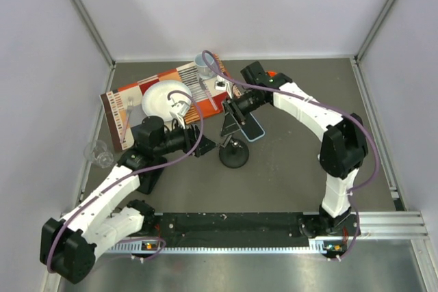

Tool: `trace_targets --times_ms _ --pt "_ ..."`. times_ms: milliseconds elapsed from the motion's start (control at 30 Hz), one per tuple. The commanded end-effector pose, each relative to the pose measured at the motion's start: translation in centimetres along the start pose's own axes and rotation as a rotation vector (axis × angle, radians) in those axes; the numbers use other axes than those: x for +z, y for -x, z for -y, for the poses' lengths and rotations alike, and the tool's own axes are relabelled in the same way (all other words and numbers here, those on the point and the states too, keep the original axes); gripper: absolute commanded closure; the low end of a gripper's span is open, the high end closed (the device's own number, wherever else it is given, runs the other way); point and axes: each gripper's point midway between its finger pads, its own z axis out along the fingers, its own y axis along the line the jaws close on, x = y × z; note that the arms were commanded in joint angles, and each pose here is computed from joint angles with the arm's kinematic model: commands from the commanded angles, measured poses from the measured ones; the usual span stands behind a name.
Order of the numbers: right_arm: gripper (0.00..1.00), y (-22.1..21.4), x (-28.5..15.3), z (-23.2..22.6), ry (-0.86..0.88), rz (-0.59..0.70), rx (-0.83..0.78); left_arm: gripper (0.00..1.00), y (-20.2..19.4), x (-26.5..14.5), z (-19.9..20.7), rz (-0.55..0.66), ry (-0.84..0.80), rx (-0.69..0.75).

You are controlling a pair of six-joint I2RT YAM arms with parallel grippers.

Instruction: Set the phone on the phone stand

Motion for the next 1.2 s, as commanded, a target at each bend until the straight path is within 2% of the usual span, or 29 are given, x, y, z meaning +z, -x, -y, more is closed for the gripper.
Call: trace_targets --times_ms 0,100,133,167,200,333,367,467,533,600,633,700,733,800,900,1000,1033,1067,1133,1167 --pt "0.52 2.7 -1.0 1.9 -0.102 0.048 -0.042 0.31 1.5 0.9 0.6 0.08 -0.04 0.02" --pt "0.41 3.7 -1.7 2.2 -0.112 0.1 0.014 0.31 1.6 1.2 0.6 0.088 -0.043 0.022" --pt "0.24 4.1 -1.8 2.7 -0.11 0.134 0.03 0.31 1.5 1.3 0.5 0.087 -0.038 0.02" --pt "0.14 4.2 -2.1 2.7 -0.11 0.151 0.024 0.31 1.7 1.4 0.4 0.09 -0.038 0.021" --pt "0.11 4.7 -2.5 2.5 -0.126 0.177 0.036 0.31 1.7 1.5 0.4 0.088 -0.036 0.018" --pt "0.08 4.8 -4.4 3.5 -0.18 0.292 0.135 0.31 2.1 1.8 0.3 0.099 -0.031 0.023" --pt "0.07 5.9 -5.7 3.8 -0.203 0.353 0.11 0.31 2.3 1.8 0.2 0.101 -0.027 0.026" --pt "0.05 5.5 -8.6 4.5 -0.311 0.466 0.168 0.29 2.7 1.9 -0.1 0.11 -0.003 0.034" --pt "0.05 3.1 -9.0 5.7 -0.386 0.494 0.246 0.27 3.0 1.9 -0.1 0.115 0.003 0.044" --pt "0.05 2.3 -10.5 5.2 -0.478 0.548 0.226 0.26 3.5 2.1 0.0 0.12 0.001 0.053" --pt "0.07 0.0 -10.0 5.9 -0.508 0.531 0.264 0.26 3.7 2.2 0.1 0.122 -0.001 0.054" --pt "0.09 -1.1 -11.3 5.0 -0.577 0.579 0.238 0.26 3.9 2.5 0.2 0.117 -0.01 0.055" --pt "0.11 -3.6 -10.7 5.6 -0.602 0.555 0.273 0.26 4.1 2.6 0.3 0.118 -0.018 0.055" --pt "0.16 -4.8 -11.5 4.8 -0.654 0.603 0.241 0.26 4.2 3.0 0.5 0.118 -0.037 0.051" --pt "0.28 -7.4 -9.0 4.1 -0.64 0.584 0.215 0.27 4.1 3.6 0.8 0.11 -0.073 0.038" --pt "0.42 -8.2 -5.6 3.3 -0.575 0.583 0.204 0.35 3.7 4.1 1.4 0.084 -0.107 0.037" --pt "0.55 -9.2 -4.2 3.6 -0.548 0.575 0.257 0.38 3.6 4.2 1.5 0.08 -0.11 0.038" --pt "0.61 -7.9 -3.5 3.0 -0.506 0.62 0.221 0.4 3.5 4.3 1.5 0.075 -0.112 0.039" --pt "0.71 -8.0 -2.0 3.8 -0.489 0.629 0.279 0.45 3.1 4.3 1.8 0.067 -0.116 0.04" --pt "0.71 -7.1 -1.7 3.7 -0.475 0.653 0.271 0.45 2.9 4.2 1.7 0.064 -0.11 0.037"
